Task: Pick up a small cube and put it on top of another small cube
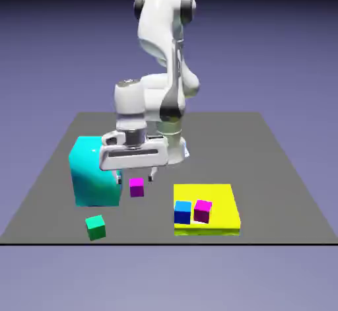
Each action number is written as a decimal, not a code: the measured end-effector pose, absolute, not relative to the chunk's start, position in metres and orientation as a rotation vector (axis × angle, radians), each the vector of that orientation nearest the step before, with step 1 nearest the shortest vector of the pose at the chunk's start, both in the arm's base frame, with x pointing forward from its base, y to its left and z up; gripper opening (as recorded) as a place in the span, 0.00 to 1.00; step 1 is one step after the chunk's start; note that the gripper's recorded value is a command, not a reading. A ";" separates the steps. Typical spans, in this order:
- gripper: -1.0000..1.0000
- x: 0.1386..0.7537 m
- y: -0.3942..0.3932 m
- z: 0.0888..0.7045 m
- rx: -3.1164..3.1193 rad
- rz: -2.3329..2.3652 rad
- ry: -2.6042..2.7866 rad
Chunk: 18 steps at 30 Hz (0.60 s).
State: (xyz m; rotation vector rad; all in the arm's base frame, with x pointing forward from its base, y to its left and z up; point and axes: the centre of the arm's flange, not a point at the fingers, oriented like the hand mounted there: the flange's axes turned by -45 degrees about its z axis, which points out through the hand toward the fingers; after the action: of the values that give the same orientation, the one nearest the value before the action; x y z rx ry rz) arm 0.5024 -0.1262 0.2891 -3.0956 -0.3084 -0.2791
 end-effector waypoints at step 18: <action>0.50 0.528 -0.230 0.154 -3.098 0.283 -0.663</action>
State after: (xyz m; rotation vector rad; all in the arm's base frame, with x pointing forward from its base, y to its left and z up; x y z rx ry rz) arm 0.5278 -0.2303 0.1537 -3.0983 -0.6633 0.2831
